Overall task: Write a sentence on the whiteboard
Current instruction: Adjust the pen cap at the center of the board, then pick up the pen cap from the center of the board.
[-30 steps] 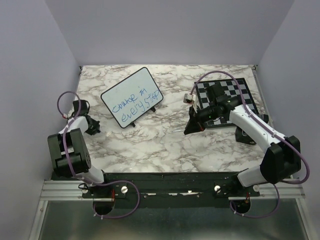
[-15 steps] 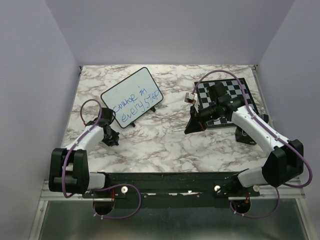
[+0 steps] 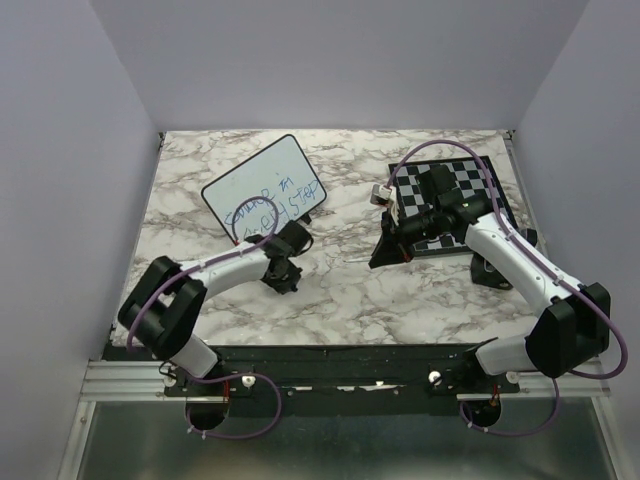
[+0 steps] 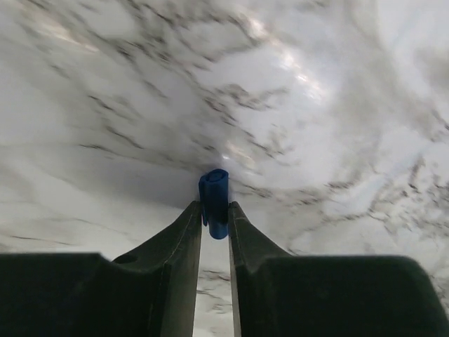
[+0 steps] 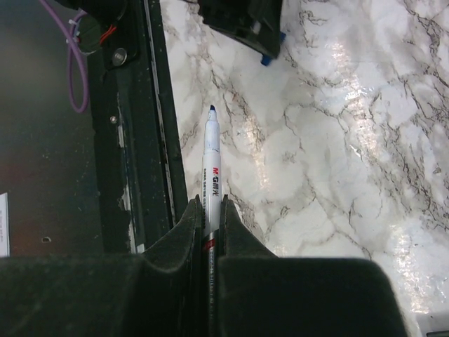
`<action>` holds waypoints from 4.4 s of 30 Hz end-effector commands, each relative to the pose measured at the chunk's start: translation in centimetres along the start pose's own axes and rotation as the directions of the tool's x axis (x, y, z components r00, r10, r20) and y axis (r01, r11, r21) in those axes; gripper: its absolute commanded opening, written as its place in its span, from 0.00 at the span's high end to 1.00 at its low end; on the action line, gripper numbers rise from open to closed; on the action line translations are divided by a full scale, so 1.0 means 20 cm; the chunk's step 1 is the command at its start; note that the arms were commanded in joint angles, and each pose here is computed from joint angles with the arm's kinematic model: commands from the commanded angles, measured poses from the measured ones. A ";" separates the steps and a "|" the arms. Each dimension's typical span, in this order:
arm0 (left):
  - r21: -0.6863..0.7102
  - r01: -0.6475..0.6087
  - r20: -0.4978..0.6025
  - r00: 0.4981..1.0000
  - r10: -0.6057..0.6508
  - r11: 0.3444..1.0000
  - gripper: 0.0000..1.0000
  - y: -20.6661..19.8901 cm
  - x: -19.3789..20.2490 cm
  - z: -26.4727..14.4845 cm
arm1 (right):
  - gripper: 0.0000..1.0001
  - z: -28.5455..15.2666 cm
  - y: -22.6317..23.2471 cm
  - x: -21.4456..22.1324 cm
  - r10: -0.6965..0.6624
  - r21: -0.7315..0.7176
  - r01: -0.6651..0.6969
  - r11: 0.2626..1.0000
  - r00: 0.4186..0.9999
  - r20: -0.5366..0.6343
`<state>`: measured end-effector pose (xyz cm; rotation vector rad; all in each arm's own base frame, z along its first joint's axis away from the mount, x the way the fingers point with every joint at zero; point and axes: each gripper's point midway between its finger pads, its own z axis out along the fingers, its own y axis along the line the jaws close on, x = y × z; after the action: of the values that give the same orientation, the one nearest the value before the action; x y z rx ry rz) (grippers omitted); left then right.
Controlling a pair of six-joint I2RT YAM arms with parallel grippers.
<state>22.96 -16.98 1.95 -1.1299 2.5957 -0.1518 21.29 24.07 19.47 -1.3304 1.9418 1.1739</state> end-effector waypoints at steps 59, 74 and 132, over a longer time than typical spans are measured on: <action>0.019 -0.709 0.620 -0.545 0.564 -0.705 0.27 -0.28 -0.02 -0.32 | 0.99 -0.06 -0.18 0.08 0.049 0.056 -0.047 0.997 0.999 -0.018; 0.138 -0.563 0.585 -0.617 0.526 -0.815 0.35 -0.36 0.14 -0.07 | 1.00 -0.12 -0.23 0.09 0.081 0.064 -0.081 0.995 0.997 0.015; 0.192 -0.753 0.407 -0.523 0.749 -0.630 0.56 -0.06 0.21 0.02 | 0.99 0.10 -0.33 0.25 0.343 -0.084 -0.347 0.934 0.937 -0.063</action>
<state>23.47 -23.60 2.31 1.8045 1.8589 -0.2980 24.87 21.74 11.21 -1.0867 2.2903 1.3933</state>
